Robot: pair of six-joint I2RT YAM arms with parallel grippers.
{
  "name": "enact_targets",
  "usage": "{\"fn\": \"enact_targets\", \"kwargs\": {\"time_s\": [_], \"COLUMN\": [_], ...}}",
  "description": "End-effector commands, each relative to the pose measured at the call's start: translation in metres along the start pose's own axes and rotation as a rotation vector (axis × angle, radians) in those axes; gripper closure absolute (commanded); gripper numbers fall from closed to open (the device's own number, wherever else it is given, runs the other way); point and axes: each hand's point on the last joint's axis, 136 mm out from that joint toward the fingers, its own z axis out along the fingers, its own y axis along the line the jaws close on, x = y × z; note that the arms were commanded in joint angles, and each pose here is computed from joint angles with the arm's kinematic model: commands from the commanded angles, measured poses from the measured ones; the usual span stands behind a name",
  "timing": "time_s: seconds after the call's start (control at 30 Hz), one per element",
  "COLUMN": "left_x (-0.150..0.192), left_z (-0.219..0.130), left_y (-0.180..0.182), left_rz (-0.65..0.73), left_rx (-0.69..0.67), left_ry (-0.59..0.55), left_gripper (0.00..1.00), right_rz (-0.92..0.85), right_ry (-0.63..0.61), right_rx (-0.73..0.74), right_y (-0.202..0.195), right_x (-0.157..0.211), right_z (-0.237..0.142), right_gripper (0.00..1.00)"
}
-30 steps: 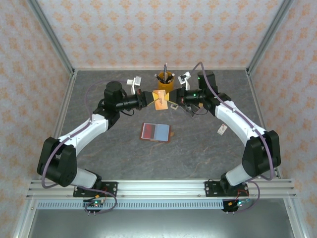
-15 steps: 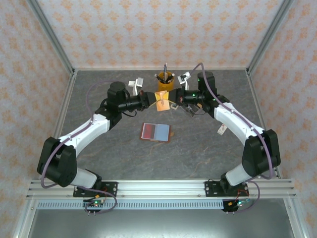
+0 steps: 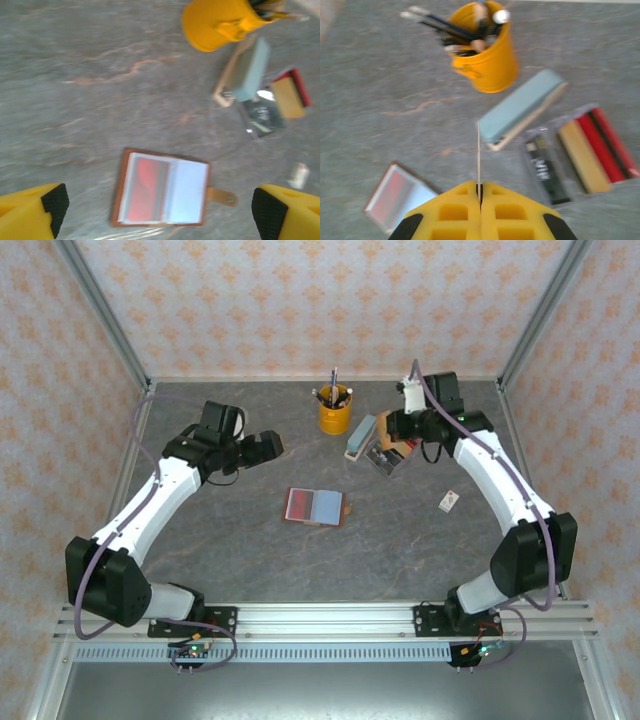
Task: Take the credit cards out of the card holder
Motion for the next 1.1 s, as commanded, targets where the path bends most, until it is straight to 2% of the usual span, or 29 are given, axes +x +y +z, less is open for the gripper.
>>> {"fn": "enact_targets", "kwargs": {"time_s": [0.0, 0.27, 0.47, 0.57, 0.93, 1.07], "left_x": [0.000, 0.000, 0.004, 0.005, 0.008, 0.009], "left_z": [-0.026, -0.037, -0.030, -0.028, -0.022, -0.020], "left_y": [0.029, 0.041, 0.040, 0.040, 0.039, 0.038], "left_rz": [0.049, 0.069, 0.074, 0.076, 0.075, 0.078], "left_rx": [-0.148, -0.192, -0.180, -0.175, -0.163, -0.157], "left_ry": [-0.014, -0.015, 0.013, 0.021, 0.044, 0.049], "left_gripper": [0.00, 0.00, 0.00, 0.00, 0.00, 0.00], "right_rz": [-0.144, -0.283, -0.420, -0.440, -0.447, -0.461], "right_ry": [0.043, 0.240, 0.338, 0.382, 0.421, 0.464], "right_rx": [0.102, 0.173, 0.080, 0.089, 0.085, 0.105], "right_y": [-0.028, -0.067, -0.067, -0.076, -0.087, -0.094], "right_x": [0.000, 0.011, 0.029, 0.032, 0.033, 0.041], "right_z": [0.005, 0.040, 0.065, 0.079, 0.104, 0.106], "right_gripper": [1.00, 1.00, 1.00, 1.00, 1.00, 0.97]}}
